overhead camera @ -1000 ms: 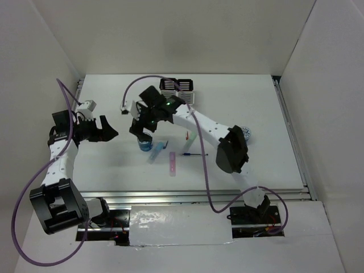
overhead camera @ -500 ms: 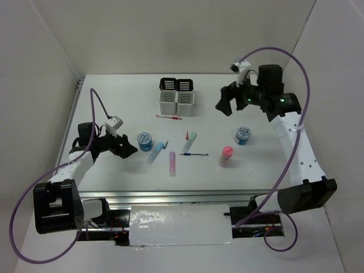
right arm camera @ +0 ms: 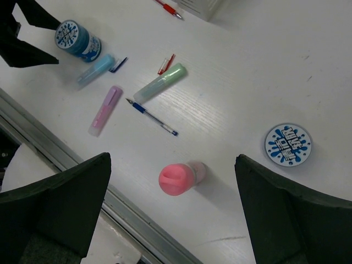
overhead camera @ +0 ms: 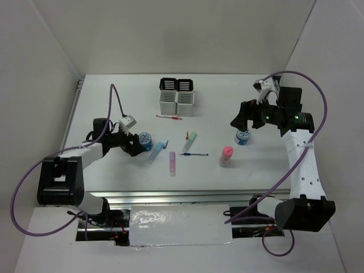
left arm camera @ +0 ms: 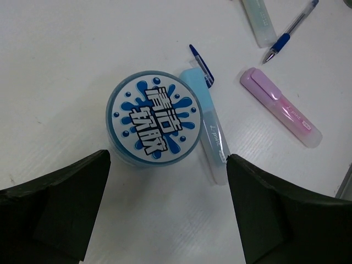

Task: Sort the stationery into containers
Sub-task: Pick up the stationery from the center of the board.

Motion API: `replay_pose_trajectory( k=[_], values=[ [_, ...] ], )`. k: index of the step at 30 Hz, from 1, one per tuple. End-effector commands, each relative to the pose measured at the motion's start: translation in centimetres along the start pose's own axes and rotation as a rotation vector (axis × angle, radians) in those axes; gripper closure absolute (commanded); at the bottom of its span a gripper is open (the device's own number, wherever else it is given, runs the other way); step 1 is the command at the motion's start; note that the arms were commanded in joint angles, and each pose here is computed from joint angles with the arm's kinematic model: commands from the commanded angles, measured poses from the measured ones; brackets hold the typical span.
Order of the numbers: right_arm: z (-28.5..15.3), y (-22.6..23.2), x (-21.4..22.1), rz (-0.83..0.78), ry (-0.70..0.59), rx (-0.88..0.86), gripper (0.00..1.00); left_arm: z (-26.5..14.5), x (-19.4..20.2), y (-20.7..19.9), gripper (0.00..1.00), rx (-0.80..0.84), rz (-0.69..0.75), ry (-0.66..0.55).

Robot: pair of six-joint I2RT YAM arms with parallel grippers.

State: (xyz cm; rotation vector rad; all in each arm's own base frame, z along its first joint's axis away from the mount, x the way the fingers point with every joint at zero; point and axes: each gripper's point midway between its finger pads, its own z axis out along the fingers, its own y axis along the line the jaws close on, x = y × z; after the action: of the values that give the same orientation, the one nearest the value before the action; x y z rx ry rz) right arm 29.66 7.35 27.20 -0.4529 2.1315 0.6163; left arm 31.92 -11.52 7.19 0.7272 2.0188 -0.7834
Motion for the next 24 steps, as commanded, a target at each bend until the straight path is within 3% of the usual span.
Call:
replay_pose_trajectory(
  k=[1, 15, 24],
  values=[
    [0.0, 0.5, -0.3, 0.022, -0.022, -0.040, 0.00, 0.4, -2.5, 1.2, 0.01, -0.033, 0.099, -0.037],
    [0.4, 0.3, -0.3, 0.029, -0.014, -0.058, 0.00, 2.8, -1.9, 2.4, 0.08, -0.089, 0.049, 0.084],
    [0.5, 0.2, 0.3, 0.034, -0.011, -0.059, 0.00, 3.2, -1.9, 2.6, 0.11, -0.106, 0.046, 0.098]
  ],
)
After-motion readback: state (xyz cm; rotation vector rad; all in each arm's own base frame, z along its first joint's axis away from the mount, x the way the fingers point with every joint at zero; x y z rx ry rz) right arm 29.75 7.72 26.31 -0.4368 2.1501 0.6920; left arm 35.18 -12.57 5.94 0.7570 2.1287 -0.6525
